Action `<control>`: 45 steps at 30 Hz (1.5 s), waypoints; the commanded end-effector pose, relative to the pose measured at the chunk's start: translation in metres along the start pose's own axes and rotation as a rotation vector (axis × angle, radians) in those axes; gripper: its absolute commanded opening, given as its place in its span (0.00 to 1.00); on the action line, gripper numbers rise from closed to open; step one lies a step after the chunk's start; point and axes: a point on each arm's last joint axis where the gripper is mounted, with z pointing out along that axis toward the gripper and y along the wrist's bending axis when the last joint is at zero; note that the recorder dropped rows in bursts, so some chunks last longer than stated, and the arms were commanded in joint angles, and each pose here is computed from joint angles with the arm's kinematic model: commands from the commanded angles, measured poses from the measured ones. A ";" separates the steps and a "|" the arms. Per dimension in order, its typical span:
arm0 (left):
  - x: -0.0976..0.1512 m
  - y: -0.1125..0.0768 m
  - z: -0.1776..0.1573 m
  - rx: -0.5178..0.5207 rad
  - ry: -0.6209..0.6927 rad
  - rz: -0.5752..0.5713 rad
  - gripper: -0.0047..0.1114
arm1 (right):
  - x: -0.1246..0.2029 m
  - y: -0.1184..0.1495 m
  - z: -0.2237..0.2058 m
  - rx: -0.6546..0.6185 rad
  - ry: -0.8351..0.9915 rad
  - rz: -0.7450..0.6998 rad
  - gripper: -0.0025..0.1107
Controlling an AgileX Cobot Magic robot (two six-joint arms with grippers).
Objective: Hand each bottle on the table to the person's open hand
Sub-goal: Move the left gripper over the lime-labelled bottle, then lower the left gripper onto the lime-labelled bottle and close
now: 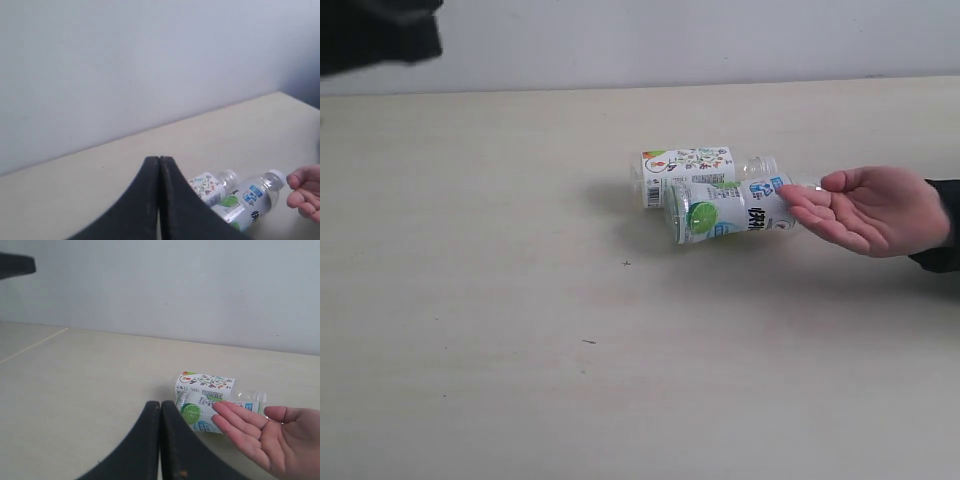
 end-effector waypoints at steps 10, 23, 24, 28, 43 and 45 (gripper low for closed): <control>-0.019 -0.006 0.147 0.202 0.835 0.170 0.04 | 0.001 -0.001 0.000 0.007 -0.001 -0.008 0.02; 0.024 -0.049 0.246 0.290 0.989 0.432 0.20 | 0.001 -0.001 0.000 0.007 -0.001 -0.008 0.02; 0.023 -0.053 0.251 0.300 0.969 0.450 0.27 | 0.001 -0.001 0.000 0.007 -0.001 -0.008 0.02; 0.035 -0.076 0.267 0.383 0.942 0.564 0.60 | 0.001 -0.001 0.000 0.007 -0.001 -0.008 0.02; 0.088 -0.135 0.281 0.556 0.941 0.860 0.64 | 0.002 -0.001 0.000 0.006 0.003 -0.008 0.02; 0.091 -0.134 0.285 0.546 0.926 0.876 0.64 | 0.002 -0.001 0.000 0.006 0.003 -0.008 0.02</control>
